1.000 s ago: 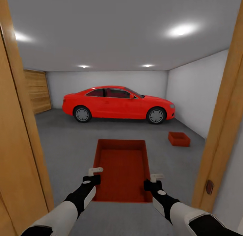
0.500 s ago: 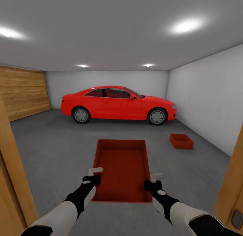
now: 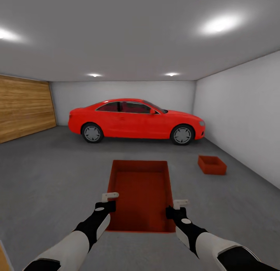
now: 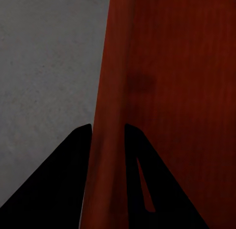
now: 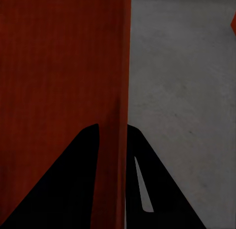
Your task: Move the two storage containers from the living room to the garage. In the garage, place one container on the floor and stack the other container on top of it (either order is fine).
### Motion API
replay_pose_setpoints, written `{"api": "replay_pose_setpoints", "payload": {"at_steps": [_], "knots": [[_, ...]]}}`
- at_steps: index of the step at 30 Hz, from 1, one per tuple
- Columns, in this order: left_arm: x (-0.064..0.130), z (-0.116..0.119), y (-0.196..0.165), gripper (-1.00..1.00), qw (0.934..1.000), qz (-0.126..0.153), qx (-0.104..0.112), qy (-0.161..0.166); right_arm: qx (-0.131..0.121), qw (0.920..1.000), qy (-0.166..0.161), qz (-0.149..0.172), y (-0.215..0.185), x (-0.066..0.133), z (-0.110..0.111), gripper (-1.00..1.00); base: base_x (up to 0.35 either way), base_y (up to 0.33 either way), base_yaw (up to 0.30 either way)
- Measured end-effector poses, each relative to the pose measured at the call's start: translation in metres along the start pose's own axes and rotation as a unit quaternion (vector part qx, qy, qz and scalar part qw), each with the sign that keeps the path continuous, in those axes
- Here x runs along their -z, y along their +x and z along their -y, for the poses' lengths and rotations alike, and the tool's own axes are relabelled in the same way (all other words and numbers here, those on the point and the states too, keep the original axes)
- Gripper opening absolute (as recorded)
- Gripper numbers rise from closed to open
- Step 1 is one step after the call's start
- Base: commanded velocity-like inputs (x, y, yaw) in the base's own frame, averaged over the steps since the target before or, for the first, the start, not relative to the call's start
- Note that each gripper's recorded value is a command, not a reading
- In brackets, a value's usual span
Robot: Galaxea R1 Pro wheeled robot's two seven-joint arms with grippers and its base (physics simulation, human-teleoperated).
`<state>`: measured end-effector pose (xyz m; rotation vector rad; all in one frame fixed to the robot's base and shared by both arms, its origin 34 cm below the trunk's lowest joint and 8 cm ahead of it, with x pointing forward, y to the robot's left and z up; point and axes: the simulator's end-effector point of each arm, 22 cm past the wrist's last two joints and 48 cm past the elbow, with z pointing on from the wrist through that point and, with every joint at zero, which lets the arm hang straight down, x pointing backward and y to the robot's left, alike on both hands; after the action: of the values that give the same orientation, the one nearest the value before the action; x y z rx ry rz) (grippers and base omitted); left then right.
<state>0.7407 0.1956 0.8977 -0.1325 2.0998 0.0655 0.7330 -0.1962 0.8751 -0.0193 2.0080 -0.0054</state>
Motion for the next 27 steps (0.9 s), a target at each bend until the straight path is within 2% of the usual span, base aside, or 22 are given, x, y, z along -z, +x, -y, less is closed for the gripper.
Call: {"api": "replay_pose_setpoints", "payload": {"at_steps": [27], "knots": [[0.0,-0.0003,0.0002,-1.0,1.0,0.0,0.0,0.0,0.0,1.0,0.0,0.0,0.0002,0.0,-0.0002,-1.0,0.321,0.0,0.0]]}}
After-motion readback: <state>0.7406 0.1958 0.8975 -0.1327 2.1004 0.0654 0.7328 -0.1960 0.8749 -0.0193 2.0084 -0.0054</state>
